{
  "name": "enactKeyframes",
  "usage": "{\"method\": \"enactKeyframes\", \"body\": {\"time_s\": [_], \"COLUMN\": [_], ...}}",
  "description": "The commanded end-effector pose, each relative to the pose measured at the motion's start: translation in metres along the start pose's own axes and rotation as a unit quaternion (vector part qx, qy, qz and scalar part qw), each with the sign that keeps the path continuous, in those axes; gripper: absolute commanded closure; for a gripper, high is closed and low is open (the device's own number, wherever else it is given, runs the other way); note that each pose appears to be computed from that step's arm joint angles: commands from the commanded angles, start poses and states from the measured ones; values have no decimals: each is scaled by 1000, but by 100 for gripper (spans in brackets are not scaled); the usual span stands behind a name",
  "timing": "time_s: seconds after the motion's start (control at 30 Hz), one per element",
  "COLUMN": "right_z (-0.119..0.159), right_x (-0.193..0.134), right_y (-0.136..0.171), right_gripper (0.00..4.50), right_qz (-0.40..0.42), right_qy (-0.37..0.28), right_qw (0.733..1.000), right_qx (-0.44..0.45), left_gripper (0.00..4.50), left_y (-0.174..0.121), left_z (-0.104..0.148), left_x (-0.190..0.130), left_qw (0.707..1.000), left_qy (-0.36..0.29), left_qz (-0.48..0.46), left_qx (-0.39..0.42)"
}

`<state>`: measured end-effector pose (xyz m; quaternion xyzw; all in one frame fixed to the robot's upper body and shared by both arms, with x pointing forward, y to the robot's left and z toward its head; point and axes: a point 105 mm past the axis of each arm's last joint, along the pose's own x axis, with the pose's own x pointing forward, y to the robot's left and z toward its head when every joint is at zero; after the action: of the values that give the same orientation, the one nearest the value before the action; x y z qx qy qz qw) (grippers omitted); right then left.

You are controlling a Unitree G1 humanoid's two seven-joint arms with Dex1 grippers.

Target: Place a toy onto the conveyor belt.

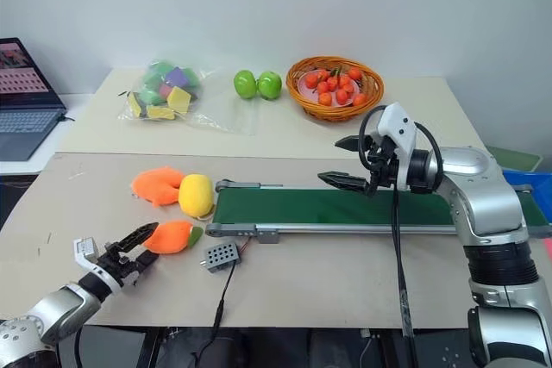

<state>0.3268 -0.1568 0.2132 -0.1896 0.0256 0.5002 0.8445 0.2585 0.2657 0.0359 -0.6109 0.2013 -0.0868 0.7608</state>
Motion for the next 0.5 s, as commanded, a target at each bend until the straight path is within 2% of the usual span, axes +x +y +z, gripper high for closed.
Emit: {"method": "enactKeyframes", "body": {"time_s": [0.03,0.27,0.43,0.5], "right_z": [14,16,15,15], "right_x": [-9,-8,-6,-5], "right_y": [-4,-4,-5,-5], "right_gripper": [0,0,0,0], "right_qz": [-17,-16,-14,-13], "right_qy": [-8,-8,-9,-9], "right_qw": [999,999,999,999], "right_qx": [-32,-34,-34,-32], "left_gripper": [221,448,448,448], "left_y": [-1,-8,-15,-35], "left_z": [6,17,17,28], "left_x": [2,0,-7,-11], "left_qw": [1000,999,999,996], "left_qy": [-12,-35,-18,-33], "left_qz": [7,1,-1,-33], "left_qx": [12,23,51,72]}}
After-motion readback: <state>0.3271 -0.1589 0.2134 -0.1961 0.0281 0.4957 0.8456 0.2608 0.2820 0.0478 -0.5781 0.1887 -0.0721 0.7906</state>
